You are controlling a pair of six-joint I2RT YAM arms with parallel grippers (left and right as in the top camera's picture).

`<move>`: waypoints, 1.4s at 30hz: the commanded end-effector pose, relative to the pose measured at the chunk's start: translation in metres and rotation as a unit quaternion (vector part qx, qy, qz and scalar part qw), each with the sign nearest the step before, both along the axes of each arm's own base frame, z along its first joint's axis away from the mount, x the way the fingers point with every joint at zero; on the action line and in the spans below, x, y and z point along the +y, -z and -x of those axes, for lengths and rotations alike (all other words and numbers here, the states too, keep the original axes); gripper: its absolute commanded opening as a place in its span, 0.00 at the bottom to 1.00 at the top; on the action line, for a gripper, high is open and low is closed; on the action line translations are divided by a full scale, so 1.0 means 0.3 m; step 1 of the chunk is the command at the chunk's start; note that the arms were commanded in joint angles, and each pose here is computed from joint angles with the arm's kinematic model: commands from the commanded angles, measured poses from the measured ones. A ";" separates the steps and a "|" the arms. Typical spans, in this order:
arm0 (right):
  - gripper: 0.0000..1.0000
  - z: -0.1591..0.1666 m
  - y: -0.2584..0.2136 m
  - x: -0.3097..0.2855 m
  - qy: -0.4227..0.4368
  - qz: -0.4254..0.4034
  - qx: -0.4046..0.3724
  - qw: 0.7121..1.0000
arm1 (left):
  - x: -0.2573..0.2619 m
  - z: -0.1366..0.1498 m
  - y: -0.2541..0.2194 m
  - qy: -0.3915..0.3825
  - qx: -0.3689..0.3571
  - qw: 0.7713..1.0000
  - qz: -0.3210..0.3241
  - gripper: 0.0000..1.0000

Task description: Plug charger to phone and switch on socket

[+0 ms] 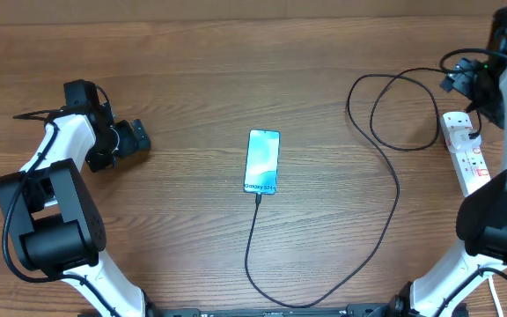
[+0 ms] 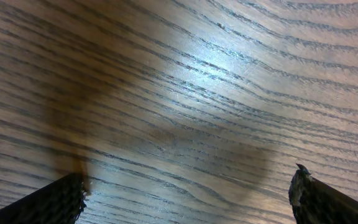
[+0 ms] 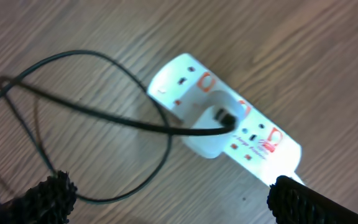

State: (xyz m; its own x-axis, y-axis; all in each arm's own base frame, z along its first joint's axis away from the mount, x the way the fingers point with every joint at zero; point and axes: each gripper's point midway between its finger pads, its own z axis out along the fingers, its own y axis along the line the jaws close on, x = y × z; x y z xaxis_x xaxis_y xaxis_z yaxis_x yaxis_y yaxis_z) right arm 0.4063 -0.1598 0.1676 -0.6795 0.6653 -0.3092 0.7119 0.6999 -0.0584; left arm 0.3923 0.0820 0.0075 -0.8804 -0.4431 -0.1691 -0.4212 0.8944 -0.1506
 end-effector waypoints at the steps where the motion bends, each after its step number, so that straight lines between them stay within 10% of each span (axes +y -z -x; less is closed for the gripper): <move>1: 1.00 0.033 -0.048 -0.047 0.021 0.010 -0.013 1.000 | 0.003 0.045 0.060 -0.004 0.031 1.000 0.001 1.00; 22: 1.00 0.257 -0.029 -0.364 0.218 -0.003 -0.014 0.976 | 0.003 0.045 0.060 -0.004 0.031 1.000 0.001 1.00; 42: 1.00 0.378 0.298 -0.375 0.245 -0.032 0.037 0.968 | 0.003 0.045 0.060 -0.004 0.031 1.000 0.001 1.00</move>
